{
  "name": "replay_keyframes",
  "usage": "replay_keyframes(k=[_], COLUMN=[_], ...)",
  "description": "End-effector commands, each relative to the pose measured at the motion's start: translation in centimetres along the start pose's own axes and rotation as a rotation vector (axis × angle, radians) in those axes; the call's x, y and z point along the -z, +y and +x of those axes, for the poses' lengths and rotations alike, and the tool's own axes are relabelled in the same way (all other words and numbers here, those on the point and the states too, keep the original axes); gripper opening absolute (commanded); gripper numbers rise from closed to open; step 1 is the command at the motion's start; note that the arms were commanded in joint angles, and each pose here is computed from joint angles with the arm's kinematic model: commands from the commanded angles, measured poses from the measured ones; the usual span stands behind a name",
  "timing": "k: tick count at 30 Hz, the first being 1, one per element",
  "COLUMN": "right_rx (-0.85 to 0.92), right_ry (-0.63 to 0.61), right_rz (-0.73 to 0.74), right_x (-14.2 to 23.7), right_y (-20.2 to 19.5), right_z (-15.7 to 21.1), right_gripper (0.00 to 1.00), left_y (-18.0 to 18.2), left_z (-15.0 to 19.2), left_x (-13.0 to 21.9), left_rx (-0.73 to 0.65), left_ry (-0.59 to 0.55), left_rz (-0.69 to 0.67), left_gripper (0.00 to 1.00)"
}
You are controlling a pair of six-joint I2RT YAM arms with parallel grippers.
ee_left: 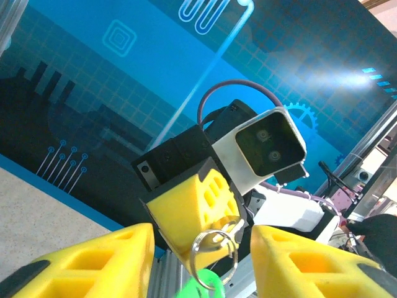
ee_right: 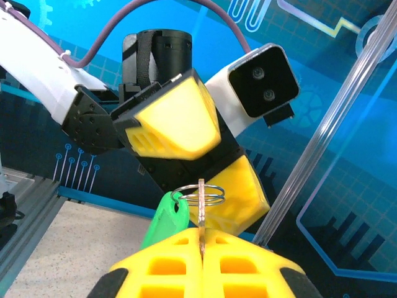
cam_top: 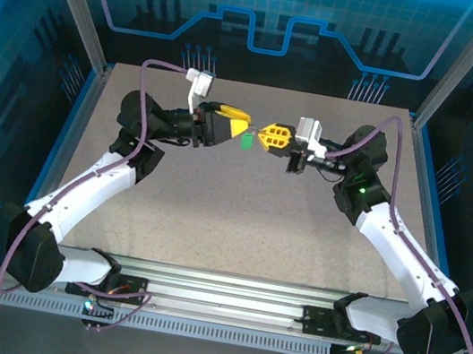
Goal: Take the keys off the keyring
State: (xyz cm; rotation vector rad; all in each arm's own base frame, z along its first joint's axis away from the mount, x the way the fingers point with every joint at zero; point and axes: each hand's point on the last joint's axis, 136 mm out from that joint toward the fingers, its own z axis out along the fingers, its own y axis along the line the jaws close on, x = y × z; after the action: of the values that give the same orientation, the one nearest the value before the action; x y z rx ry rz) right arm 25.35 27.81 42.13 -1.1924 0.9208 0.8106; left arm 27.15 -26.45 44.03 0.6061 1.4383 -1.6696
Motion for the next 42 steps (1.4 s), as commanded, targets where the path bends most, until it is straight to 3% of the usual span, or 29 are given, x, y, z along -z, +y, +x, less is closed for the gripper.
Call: replay_keyframes(k=[1, 22, 31, 35, 42], right_rx=[0.009, -0.108, -0.110, -0.108, -0.107], right_ry=[-0.026, 0.038, 0.032, 0.030, 0.030], right_rz=[-0.025, -0.123, -0.121, -0.122, -0.115], right_x=[0.3, -0.5, -0.6, -0.5, -0.5], right_y=[-0.2, -0.2, -0.4, -0.4, -0.5], right_z=[-2.1, -0.1, -0.2, -0.3, -0.4], right_gripper=[0.00, 0.00, 0.00, 0.00, 0.00], left_y=[-0.3, -0.7, -1.2, -1.0, -1.1], left_z=[-0.2, -0.3, -0.1, 0.2, 0.3], left_x=[0.7, 1.0, 0.4, 0.2, -0.1], left_rx=[-0.036, -0.063, -0.030, -0.025, -0.023], left_ry=[-0.016, 0.016, 0.043, 0.054, 0.064], left_rz=[-0.021, -0.017, 0.058, 0.053, 0.060], left_gripper=[0.48, 0.51, 0.34, 0.33, 0.23])
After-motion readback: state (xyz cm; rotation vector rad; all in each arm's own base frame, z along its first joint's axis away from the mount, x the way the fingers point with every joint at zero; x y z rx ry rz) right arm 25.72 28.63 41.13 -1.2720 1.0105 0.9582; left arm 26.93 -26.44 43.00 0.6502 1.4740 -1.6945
